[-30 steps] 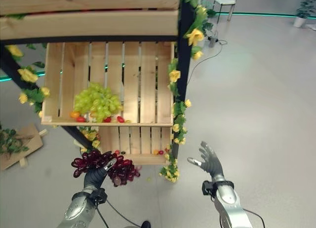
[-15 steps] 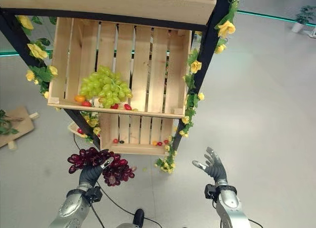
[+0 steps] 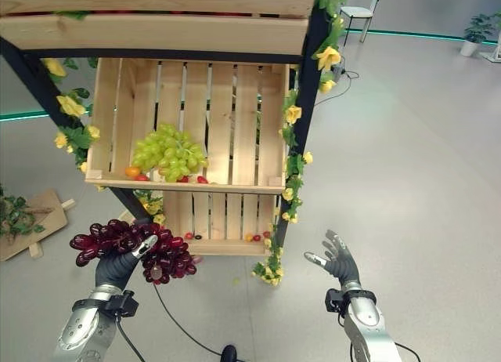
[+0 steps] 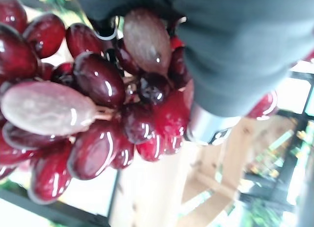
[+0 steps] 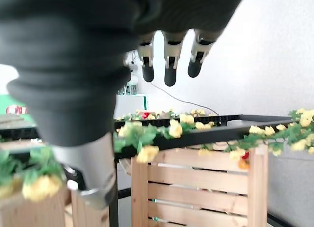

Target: Pick up the fruits from the basket on one side to the basket on the other side

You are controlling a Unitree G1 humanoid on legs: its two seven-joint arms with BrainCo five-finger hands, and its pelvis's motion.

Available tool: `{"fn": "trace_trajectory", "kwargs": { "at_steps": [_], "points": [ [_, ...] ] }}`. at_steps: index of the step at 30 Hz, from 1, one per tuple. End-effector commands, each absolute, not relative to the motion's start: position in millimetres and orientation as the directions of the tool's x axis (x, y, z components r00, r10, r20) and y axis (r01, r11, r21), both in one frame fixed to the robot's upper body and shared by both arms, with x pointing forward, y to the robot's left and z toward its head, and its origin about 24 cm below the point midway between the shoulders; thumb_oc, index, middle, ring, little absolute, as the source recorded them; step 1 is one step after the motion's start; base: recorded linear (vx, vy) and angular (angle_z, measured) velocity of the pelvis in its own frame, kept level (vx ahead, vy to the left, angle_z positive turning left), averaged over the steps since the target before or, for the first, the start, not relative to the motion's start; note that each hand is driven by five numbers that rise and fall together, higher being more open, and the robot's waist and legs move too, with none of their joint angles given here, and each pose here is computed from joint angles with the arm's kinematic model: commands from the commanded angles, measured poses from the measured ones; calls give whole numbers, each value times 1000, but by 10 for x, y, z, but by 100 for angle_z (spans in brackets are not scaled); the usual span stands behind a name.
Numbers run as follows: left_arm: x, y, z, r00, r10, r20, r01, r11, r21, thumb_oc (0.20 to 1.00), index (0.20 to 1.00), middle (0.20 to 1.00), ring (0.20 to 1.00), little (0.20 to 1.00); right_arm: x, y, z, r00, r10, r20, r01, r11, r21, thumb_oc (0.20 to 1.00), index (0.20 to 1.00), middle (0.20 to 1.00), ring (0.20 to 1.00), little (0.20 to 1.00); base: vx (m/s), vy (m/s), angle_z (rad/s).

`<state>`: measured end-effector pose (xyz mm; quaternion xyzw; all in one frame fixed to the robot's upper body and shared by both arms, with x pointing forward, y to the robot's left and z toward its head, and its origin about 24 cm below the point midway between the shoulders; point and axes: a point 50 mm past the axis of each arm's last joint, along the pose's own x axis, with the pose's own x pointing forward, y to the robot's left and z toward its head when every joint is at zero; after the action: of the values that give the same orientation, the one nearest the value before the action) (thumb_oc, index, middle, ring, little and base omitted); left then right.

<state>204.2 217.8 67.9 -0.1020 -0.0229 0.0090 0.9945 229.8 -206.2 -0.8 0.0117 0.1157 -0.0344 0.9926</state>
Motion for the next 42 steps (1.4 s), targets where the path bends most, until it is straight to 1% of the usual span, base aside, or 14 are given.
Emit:
{"fn": "trace_trajectory", "kwargs": {
  "at_steps": [1, 12, 15, 24, 30, 36, 37, 38, 41, 42],
  "points": [
    [2101, 2164, 1098, 961, 19, 276, 46, 972, -229, 200, 200, 200, 200, 200, 2453, -2102, 213, 991, -40, -127, 43, 999, 20, 1000, 1000, 1000, 1000, 1000, 57, -15, 0],
    [2164, 2065, 1436, 909, -74, 411, 170, 964, -203, 200, 200, 200, 200, 200, 2439, -2089, 159, 988, -15, -157, 19, 1000, 23, 1000, 1000, 1000, 1000, 1000, 34, -2, 1],
    [2171, 2041, 1558, 881, -93, 464, 206, 958, -199, 200, 200, 200, 200, 200, 2432, -2081, 135, 986, -4, -167, 8, 1000, 27, 1000, 1000, 1000, 1000, 1000, 29, 4, 0],
    [2262, 2054, 1841, 815, -70, 575, 230, 950, -210, 200, 200, 200, 200, 200, 2430, -2003, 36, 977, 35, -212, -30, 999, 27, 1000, 1000, 1000, 1000, 1000, 12, 1, 0],
    [2375, 2082, 1984, 789, -62, 611, 230, 952, -201, 200, 200, 200, 200, 200, 2445, -1963, -9, 969, 61, -238, -57, 998, 20, 1000, 1000, 1000, 1000, 1000, 7, 1, -1],
    [2563, 2138, 2037, 802, -41, 596, 202, 958, -206, 200, 200, 200, 200, 200, 2465, -1929, -37, 962, 84, -259, -83, 996, 14, 1000, 1000, 1000, 1000, 1000, 10, 1, -5],
    [2676, 2180, 2078, 812, -42, 582, 170, 971, -168, 200, 200, 200, 200, 200, 2471, -1915, -57, 958, 92, -271, -93, 996, 10, 1000, 1000, 1000, 1000, 1000, 16, 1, -4],
    [2677, 2180, 2079, 812, -42, 583, 171, 971, -168, 200, 200, 200, 200, 200, 2472, -1915, -57, 958, 92, -270, -93, 996, 10, 1000, 1000, 1000, 1000, 1000, 0, 0, 0],
    [2944, 2351, 2166, 847, -10, 532, 84, 990, -115, 200, 200, 200, 200, 200, 2464, -1897, -101, 948, 111, -297, -117, 993, -2, 1000, 1000, 1000, 1000, 1000, 34, 8, -5],
    [3006, 2465, 2251, 852, 5, 523, 15, 999, -34, 200, 200, 200, 200, 200, 2453, -1898, -127, 943, 114, -311, -124, 992, -11, 1000, 1000, 1000, 1000, 1000, 32, 5, -12]
  ]
}}
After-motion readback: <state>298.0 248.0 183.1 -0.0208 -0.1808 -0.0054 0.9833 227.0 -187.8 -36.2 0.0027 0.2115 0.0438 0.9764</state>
